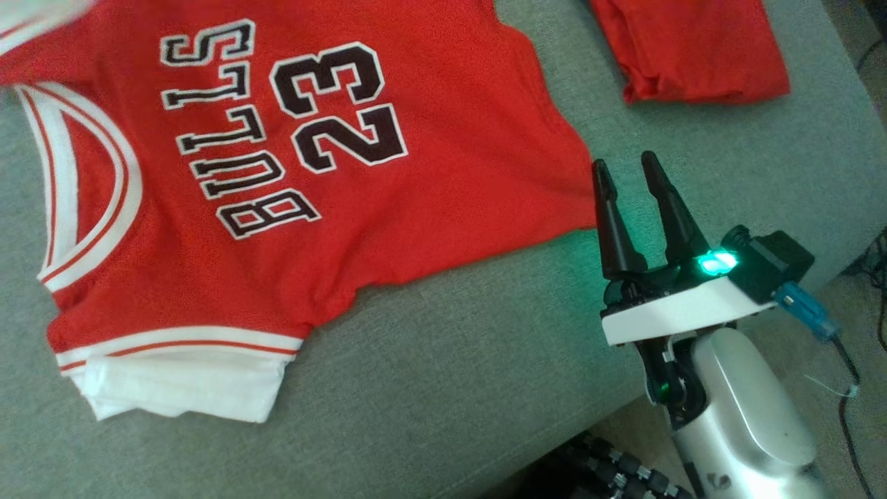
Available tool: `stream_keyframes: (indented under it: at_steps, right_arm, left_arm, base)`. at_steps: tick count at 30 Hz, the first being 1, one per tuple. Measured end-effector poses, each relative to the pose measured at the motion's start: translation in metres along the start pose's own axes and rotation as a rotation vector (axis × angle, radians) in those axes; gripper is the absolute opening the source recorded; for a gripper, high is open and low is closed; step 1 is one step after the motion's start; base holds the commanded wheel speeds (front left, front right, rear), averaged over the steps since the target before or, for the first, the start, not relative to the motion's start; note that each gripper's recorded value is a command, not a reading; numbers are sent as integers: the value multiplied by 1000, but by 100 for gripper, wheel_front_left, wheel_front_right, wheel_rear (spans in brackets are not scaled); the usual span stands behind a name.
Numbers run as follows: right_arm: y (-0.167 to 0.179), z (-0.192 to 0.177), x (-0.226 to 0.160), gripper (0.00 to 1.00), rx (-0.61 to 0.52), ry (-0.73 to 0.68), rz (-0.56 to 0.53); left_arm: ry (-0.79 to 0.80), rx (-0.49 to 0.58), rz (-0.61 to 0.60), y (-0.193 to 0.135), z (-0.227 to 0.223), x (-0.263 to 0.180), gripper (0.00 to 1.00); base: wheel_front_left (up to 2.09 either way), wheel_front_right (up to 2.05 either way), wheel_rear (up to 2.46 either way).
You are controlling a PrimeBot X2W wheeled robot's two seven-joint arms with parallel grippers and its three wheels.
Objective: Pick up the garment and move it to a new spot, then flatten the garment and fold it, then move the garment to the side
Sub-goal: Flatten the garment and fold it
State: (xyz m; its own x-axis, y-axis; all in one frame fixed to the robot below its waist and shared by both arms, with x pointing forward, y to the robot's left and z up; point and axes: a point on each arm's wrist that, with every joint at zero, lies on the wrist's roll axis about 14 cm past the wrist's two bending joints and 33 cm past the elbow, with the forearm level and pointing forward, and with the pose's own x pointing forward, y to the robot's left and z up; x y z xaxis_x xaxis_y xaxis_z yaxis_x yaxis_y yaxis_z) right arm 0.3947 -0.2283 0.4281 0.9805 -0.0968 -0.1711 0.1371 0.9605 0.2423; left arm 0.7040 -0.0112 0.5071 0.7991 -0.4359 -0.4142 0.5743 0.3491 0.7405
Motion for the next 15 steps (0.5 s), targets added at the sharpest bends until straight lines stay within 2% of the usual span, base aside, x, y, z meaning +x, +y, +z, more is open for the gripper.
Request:
stream_keyframes:
  at_steps: [5, 10, 15]
  right_arm:
    - [6, -3, 5, 100, 0, 5, 20]
    - [15, 4, 13, 100, -18, -20, 53]
    - [21, 19, 19, 100, -42, -68, 73]
  left_arm:
    - [-76, -45, 104, 14, 8, -4, 100]
    - [-225, -189, 177, 28, 35, -22, 100]
    - [-330, -385, 232, 34, 40, -51, 100]
  base:
    - [0, 0, 0]
    - [0, 0, 0]
    - [0, 0, 0]
